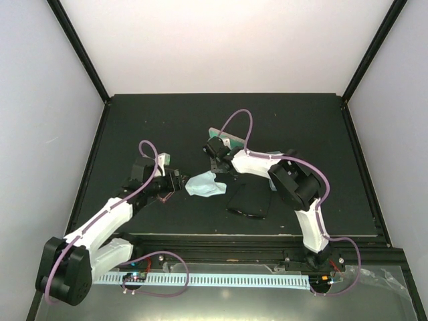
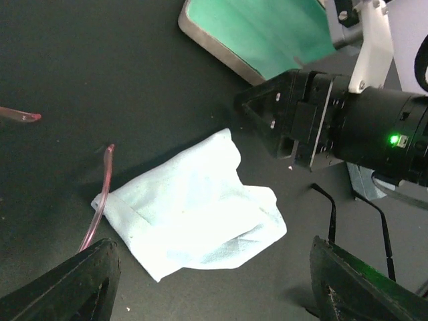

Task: Organize the sunglasses
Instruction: Adjust the sunglasses case at the center of the board, then move the glasses cleaning cloth to the center of the board.

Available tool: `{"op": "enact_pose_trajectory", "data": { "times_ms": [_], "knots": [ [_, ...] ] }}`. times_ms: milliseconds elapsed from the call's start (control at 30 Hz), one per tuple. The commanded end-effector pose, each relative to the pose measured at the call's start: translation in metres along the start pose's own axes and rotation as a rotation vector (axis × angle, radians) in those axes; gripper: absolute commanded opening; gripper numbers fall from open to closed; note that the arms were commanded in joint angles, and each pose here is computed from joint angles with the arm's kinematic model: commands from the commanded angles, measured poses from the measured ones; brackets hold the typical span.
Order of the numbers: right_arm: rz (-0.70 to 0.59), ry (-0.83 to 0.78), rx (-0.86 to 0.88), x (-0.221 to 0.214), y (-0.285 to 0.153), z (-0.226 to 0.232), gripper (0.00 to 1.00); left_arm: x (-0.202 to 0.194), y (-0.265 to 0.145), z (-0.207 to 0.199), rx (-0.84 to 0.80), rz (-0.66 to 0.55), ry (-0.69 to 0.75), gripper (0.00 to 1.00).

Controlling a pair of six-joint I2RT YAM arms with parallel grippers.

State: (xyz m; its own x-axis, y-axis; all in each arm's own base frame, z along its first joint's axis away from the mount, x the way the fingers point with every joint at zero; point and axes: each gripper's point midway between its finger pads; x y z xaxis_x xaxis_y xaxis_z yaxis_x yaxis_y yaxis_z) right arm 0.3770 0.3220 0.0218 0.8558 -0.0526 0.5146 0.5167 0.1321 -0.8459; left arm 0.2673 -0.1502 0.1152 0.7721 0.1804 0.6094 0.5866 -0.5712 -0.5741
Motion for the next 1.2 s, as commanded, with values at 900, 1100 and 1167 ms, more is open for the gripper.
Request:
{"op": "enact_pose_trajectory", "data": {
  "times_ms": [900, 1100, 1167],
  "knots": [
    [0.037, -0.060, 0.279, -0.039, -0.095, -0.016, 0.51, -0.023, 0.061, 0.033, 0.222, 0.207, -0.047, 0.14],
    [0.046, -0.074, 0.283, -0.043, -0.095, -0.012, 0.50, -0.016, 0.054, 0.036, 0.266, 0.194, -0.023, 0.01],
    [0.047, -0.081, 0.288, -0.044, -0.095, -0.010, 0.50, -0.014, 0.049, 0.040, 0.296, 0.182, -0.015, 0.02]
  ]
}}
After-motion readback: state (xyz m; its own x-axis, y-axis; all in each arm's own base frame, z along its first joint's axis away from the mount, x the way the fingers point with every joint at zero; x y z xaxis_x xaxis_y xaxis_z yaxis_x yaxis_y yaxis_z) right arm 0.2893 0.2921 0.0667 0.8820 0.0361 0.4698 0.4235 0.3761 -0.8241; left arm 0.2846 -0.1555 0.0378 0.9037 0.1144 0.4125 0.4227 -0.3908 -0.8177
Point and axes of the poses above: each gripper's point midway between its finger pads, its own y axis out along the fingers, its own z axis along the line the jaws close on, x = y × z, and after that the axes turned 8 degrees about y, right-handed
